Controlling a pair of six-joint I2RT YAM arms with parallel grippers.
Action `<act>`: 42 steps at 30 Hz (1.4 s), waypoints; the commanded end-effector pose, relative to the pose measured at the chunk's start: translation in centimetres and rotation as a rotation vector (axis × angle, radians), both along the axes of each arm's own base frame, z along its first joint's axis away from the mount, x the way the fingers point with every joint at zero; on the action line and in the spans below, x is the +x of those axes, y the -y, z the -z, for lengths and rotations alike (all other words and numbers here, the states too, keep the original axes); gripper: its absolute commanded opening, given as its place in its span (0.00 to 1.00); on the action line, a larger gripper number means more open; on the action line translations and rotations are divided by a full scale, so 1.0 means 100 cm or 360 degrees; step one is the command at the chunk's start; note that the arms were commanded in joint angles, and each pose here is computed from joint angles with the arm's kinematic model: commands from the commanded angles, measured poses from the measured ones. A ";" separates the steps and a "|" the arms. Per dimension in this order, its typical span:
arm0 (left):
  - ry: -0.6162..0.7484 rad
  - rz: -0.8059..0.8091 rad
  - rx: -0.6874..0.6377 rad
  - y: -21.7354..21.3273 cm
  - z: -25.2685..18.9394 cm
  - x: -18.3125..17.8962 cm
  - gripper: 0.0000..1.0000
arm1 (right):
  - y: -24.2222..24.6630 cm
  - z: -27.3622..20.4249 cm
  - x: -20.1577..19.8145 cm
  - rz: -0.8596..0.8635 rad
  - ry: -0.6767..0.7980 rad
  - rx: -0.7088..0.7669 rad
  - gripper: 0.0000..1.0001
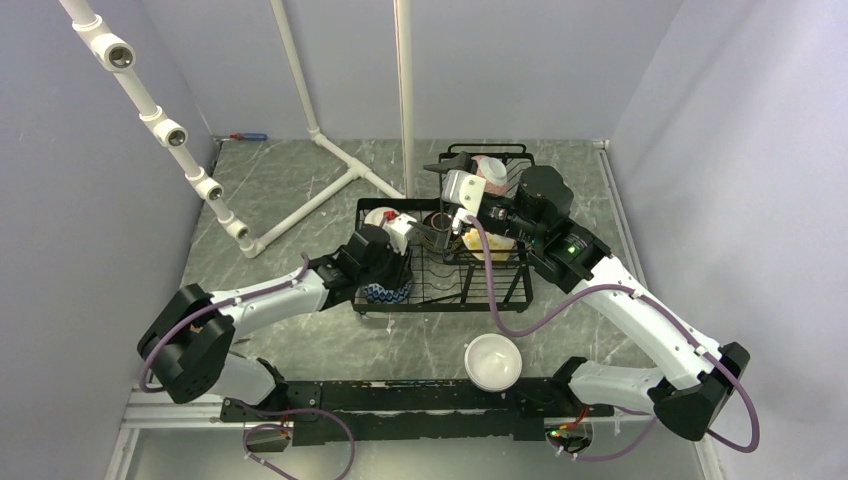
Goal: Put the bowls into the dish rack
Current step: Adjust the bowl in the dish rack.
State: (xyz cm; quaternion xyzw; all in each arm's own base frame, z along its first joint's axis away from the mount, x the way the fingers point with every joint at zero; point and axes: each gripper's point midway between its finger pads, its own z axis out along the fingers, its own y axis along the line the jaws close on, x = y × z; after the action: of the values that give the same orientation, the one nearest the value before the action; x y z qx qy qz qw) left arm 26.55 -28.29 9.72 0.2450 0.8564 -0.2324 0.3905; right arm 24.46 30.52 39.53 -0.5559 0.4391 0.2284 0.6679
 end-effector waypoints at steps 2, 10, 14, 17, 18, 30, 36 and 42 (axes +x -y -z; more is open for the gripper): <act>0.0124 0.0028 -0.0128 0.006 -0.037 0.002 0.37 | 0.004 -0.017 -0.007 -0.0019 0.0041 0.0066 1.00; 0.0528 0.0176 -0.0214 -0.001 -0.129 -0.001 0.62 | 0.005 -0.027 -0.011 -0.0033 0.0038 0.0105 1.00; 0.0703 0.0220 -0.0139 -0.023 -0.158 -0.010 0.92 | 0.005 -0.033 -0.016 -0.0058 0.0040 0.0137 1.00; 0.0725 0.0277 -0.0078 -0.033 -0.164 -0.021 0.95 | 0.006 -0.035 -0.019 -0.0066 0.0036 0.0152 1.00; 0.0707 0.0302 -0.0060 -0.036 -0.165 -0.026 0.95 | 0.007 -0.036 -0.020 -0.0068 0.0035 0.0159 1.00; 0.0564 0.1495 -0.0346 -0.007 -0.099 -0.156 0.95 | 0.009 -0.033 -0.019 -0.0041 -0.0002 0.0175 1.00; 0.1271 0.2042 -0.0435 0.006 -0.089 -0.203 0.95 | 0.011 -0.030 -0.017 -0.0014 -0.0012 0.0170 1.00; 0.1264 0.2295 -0.0138 0.042 -0.067 -0.204 0.95 | 0.012 -0.027 -0.013 0.0019 -0.0021 0.0157 1.00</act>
State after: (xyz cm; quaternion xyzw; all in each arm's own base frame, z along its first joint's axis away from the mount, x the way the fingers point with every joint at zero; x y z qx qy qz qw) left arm 5.50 -29.01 14.42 0.7359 0.3666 -0.4032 0.4019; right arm 23.22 29.99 40.70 -0.5342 0.4432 0.2567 0.6725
